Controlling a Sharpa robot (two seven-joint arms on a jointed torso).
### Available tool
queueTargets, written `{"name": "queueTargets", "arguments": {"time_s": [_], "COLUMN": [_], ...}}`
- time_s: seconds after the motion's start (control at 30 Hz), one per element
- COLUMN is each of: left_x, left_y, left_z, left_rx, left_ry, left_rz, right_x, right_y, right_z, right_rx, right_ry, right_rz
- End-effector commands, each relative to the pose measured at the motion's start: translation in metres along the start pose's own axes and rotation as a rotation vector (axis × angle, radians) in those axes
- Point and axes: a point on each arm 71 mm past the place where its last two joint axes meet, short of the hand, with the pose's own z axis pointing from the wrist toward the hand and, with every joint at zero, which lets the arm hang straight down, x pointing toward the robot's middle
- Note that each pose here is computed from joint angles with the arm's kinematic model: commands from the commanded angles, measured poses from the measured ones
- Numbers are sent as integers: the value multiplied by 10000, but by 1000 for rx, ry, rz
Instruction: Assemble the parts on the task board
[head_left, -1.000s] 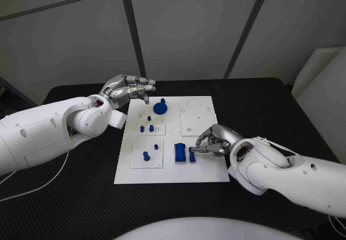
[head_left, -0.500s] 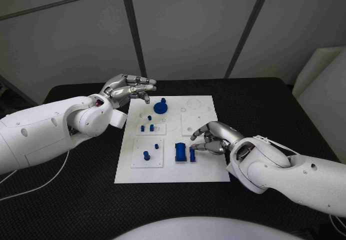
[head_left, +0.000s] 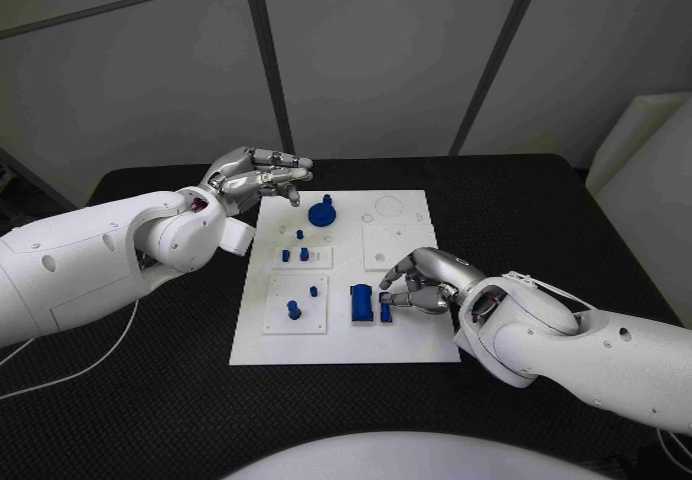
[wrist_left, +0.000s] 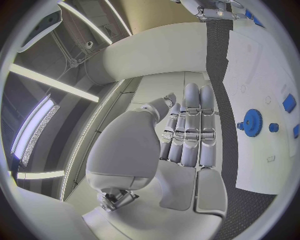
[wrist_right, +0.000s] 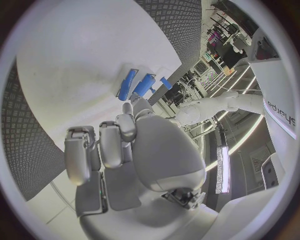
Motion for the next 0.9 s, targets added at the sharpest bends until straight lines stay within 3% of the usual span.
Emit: {"name": "queueTargets", "arguments": {"time_s": [0.03, 0.9], "left_x": [6, -5], "left_y": [-10, -8], "left_z": [0, -7], "left_rx": [2, 0], "left_ry": [7, 4], "left_rz": [-6, -5], "right_x": [17, 31], "right_y": [-2, -13], "right_z": [3, 35], "right_rx": [4, 9], "right_ry": [21, 6], "right_rz": [-20, -55]}}
